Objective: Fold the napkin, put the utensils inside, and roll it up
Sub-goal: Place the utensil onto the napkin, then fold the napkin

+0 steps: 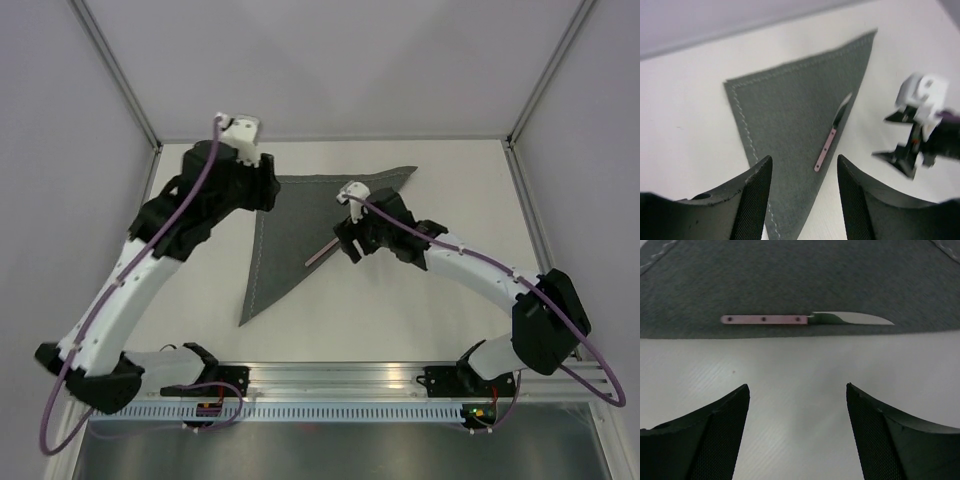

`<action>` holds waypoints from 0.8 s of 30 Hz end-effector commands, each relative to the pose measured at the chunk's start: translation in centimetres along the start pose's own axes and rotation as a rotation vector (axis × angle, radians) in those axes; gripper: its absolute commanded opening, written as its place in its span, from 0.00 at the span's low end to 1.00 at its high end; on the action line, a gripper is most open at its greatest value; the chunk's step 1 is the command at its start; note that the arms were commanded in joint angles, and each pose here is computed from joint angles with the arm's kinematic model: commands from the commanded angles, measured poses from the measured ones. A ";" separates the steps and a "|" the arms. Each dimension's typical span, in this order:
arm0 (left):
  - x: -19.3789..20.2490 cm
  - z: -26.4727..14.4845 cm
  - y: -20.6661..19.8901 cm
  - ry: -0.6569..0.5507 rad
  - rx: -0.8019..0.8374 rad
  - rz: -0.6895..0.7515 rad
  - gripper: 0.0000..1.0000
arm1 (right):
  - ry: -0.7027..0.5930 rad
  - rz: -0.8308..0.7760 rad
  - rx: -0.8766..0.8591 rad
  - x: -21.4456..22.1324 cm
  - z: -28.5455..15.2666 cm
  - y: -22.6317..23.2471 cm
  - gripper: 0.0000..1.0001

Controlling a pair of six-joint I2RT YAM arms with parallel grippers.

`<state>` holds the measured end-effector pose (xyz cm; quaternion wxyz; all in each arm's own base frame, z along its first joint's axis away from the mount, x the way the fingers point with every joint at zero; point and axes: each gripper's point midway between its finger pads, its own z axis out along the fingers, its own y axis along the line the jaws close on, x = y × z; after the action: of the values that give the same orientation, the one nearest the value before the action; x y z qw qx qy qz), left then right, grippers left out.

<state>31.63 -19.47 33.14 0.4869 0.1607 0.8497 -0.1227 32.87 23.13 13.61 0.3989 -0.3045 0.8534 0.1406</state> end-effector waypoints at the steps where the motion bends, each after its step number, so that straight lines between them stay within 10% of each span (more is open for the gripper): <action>1: -0.7 -7.1 3.1 -0.139 -0.128 -0.221 0.60 | -0.075 -0.158 -0.058 -2.6 0.6 5.1 0.83; 12: 3.6 -14.8 6.3 -0.247 -0.199 -0.326 0.60 | -0.127 -0.642 -0.217 0.7 2.6 23.4 0.76; 24: 6.0 -15.9 7.3 -0.265 -0.228 -0.342 0.60 | -0.262 -0.842 -0.234 1.5 3.5 31.5 0.71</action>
<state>19.91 -6.19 37.31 0.6141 0.0095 0.7829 -0.0995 13.80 45.99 7.58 0.4299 -0.6608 0.6060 0.1062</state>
